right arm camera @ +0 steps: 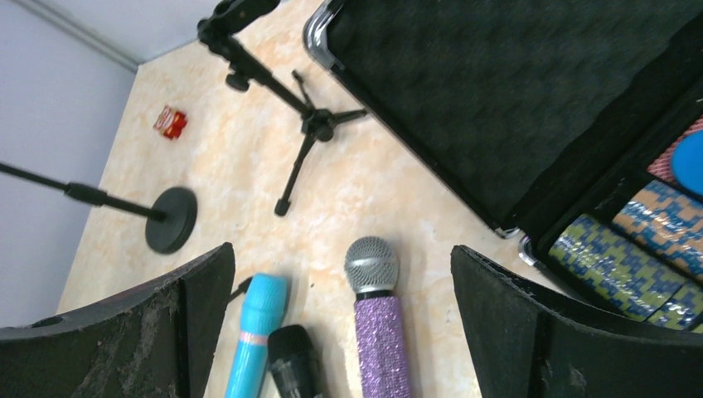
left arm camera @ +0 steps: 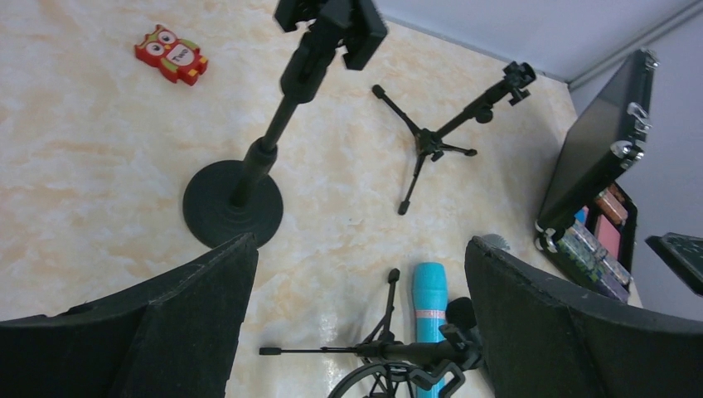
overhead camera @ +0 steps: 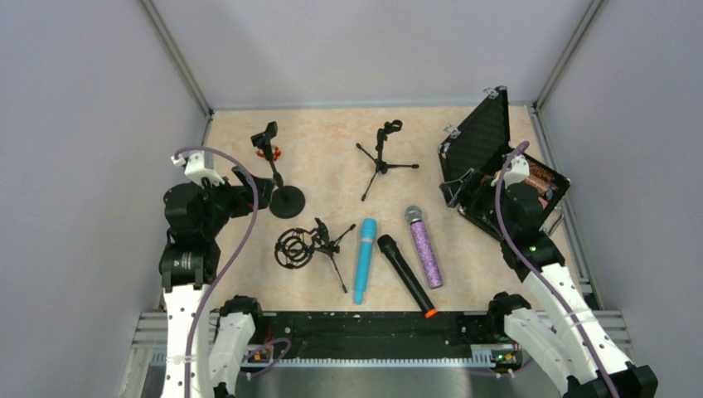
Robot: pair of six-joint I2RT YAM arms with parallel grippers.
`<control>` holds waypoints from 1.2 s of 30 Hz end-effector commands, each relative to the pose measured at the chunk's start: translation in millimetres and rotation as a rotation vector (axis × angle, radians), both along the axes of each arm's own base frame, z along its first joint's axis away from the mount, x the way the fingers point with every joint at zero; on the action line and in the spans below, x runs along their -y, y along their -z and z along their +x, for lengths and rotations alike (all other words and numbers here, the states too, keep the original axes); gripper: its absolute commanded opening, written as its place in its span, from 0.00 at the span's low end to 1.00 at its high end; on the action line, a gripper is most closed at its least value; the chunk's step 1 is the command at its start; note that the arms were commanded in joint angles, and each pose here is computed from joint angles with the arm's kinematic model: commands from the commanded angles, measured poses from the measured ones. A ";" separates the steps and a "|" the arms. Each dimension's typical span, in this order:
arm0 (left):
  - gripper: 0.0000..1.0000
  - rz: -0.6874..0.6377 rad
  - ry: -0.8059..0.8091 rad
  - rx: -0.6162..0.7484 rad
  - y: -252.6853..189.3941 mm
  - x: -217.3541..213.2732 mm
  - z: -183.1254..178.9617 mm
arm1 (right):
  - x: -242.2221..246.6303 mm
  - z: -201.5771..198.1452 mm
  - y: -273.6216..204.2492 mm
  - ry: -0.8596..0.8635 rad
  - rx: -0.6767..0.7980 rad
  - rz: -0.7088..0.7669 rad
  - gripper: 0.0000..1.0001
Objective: Attach the microphones to the stand
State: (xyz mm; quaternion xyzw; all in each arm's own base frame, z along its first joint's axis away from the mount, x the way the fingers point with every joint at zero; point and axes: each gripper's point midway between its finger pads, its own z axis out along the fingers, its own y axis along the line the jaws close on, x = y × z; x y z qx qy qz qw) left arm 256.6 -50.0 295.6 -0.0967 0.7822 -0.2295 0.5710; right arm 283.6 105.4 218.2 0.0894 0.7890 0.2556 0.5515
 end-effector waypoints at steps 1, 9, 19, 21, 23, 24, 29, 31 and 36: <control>0.99 0.024 0.124 0.029 -30.6 15.8 0.5 | -19.9 -8.8 -22.6 -0.113 0.015 0.046 0.99; 0.99 -0.043 0.184 -0.134 -4.8 26.3 5.5 | -49.8 -24.1 11.5 -0.274 -0.187 0.116 0.99; 0.99 -0.119 0.145 -0.264 33.1 26.5 5.8 | -50.4 -44.4 50.0 -0.270 -0.380 0.121 0.99; 0.99 -0.148 0.180 -0.244 28.9 33.2 7.4 | -44.1 -45.2 61.0 -0.225 -0.413 0.112 0.99; 0.99 -0.161 0.233 -0.204 22.9 40.9 6.4 | -37.4 -47.4 76.9 -0.185 -0.447 0.093 0.99; 0.99 -0.159 0.232 -0.191 26.9 40.9 7.9 | -35.6 -48.3 83.3 -0.176 -0.462 0.085 0.99; 0.99 -0.140 0.170 -0.183 28.4 32.9 -1.0 | -36.0 -55.3 100.5 -0.227 -0.538 -0.020 0.99; 0.99 -0.158 0.132 -0.180 32.7 30.4 -6.9 | -40.2 -55.7 99.9 -0.245 -0.551 -0.045 0.99; 0.99 -0.230 0.087 -0.190 46.2 30.7 -12.7 | -46.5 -56.1 102.5 -0.257 -0.573 -0.125 0.99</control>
